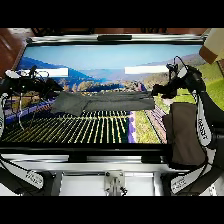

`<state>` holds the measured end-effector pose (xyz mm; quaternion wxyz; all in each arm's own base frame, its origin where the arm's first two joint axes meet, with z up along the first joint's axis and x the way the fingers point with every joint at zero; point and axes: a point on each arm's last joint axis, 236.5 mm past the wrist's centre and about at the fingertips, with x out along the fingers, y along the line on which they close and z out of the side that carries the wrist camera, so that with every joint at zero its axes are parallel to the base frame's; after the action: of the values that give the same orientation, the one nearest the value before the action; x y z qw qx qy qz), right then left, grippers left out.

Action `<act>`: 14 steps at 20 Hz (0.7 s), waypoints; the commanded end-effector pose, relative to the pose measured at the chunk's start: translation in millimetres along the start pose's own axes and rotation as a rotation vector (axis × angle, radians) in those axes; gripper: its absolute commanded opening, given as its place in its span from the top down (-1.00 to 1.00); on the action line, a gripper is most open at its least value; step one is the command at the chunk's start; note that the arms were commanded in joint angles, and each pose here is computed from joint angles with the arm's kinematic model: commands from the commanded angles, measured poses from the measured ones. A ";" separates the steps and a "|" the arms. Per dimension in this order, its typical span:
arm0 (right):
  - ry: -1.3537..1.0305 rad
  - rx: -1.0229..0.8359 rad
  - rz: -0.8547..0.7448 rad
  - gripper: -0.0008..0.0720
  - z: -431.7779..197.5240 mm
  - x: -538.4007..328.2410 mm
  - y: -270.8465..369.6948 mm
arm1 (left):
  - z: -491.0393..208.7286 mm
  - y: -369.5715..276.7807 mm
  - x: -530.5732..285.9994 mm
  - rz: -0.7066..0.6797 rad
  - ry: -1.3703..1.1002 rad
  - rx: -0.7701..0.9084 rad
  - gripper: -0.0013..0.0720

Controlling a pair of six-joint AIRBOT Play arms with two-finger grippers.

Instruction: Fold the shirts.

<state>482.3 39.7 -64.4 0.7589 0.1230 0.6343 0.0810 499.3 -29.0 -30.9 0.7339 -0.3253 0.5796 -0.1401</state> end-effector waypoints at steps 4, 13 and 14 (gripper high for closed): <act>0.084 0.103 0.171 -0.94 -11.2 39.3 21.9 | -24.2 -21.5 1.1 -0.026 0.105 0.037 -0.50; 0.130 0.029 0.271 0.80 -23.6 30.8 83.8 | -63.5 -96.3 33.5 -0.063 0.185 0.220 -0.09; 0.092 0.013 0.278 0.80 -18.0 11.3 90.6 | -72.2 -108.9 43.9 -0.066 0.198 0.250 0.56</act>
<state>465.8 116.2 -90.3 0.6949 0.2013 0.6718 0.1586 470.0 -122.1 -4.1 0.7065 -0.2591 0.6132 -0.2402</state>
